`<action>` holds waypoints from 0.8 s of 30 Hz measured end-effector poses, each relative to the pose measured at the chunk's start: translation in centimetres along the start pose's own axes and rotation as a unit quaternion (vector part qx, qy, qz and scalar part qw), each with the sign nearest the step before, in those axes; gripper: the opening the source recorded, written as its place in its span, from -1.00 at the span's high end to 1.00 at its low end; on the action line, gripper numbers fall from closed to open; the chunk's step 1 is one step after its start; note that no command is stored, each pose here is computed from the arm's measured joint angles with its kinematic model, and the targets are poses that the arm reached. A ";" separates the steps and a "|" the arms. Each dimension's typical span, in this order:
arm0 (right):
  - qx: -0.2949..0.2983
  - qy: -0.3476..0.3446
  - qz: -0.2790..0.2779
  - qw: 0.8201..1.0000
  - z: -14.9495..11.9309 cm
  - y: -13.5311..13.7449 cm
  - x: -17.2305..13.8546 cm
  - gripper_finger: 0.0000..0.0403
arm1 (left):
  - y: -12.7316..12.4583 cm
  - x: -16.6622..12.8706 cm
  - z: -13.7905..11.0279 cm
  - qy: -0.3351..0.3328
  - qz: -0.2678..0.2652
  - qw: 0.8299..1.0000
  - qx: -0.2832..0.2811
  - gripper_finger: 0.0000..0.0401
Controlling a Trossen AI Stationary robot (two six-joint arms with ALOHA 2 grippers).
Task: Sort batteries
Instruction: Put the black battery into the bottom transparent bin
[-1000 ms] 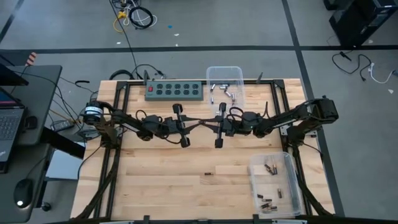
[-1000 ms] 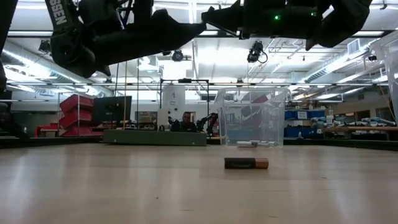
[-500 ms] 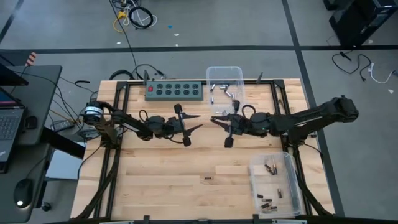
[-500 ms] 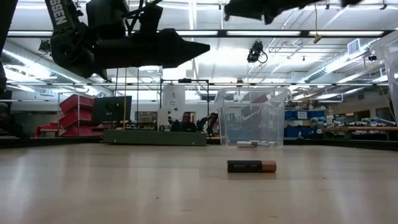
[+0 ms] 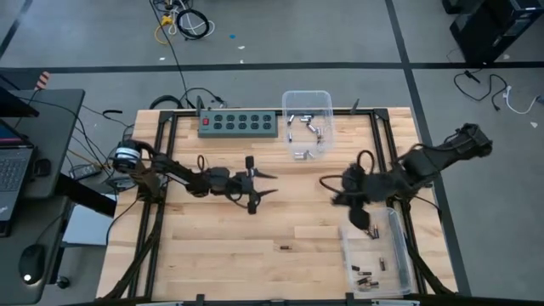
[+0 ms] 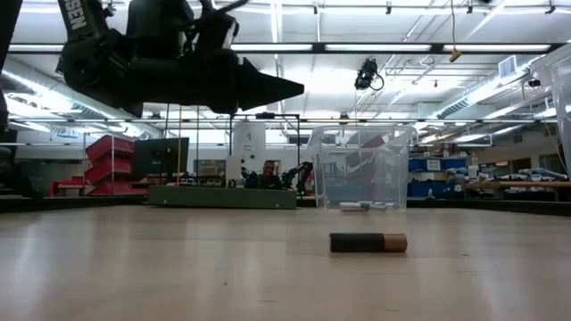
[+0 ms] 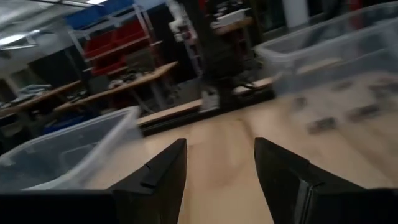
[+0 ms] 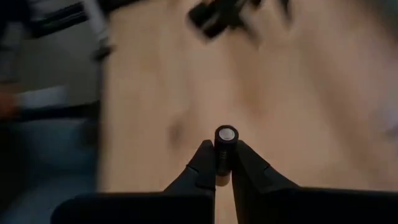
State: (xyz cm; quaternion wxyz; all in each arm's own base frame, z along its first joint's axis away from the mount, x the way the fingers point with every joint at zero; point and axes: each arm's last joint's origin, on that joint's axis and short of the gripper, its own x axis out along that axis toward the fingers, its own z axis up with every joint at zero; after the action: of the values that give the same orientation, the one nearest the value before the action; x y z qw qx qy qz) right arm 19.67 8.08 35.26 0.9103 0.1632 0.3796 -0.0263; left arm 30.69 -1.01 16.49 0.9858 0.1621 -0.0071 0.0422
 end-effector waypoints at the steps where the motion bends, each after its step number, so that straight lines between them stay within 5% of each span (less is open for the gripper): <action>1: 0.026 0.023 0.020 0.999 -0.3 0.5 -0.6 0.91 | -0.4 -0.1 0.1 0.000 -0.008 1.000 0.000 0.06; 5: 0.147 0.153 0.056 0.976 -2.5 1.7 -1.8 0.91 | -2.0 -0.3 0.7 -0.010 -0.034 0.999 -0.001 0.06; 10: 0.250 0.284 -0.022 0.925 -5.4 2.2 -2.2 0.91 | -3.8 -0.7 1.3 -0.022 -0.064 0.998 -0.014 0.06; 15: 0.273 0.341 -0.060 0.898 -6.8 3.1 -1.9 0.85 | -5.6 -1.3 1.8 -0.021 -0.080 0.996 -0.017 0.06; 24: 0.267 0.356 -0.075 0.892 -7.6 4.2 -1.1 0.54 | -8.2 -2.2 2.1 0.006 -0.130 0.986 -0.100 0.06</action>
State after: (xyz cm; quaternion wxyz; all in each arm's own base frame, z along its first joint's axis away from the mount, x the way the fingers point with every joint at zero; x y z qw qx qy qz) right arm 14.43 14.38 32.23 0.6315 0.3700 0.6680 -0.1347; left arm 29.15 -9.57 15.81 0.9942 0.0616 0.0160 -0.0862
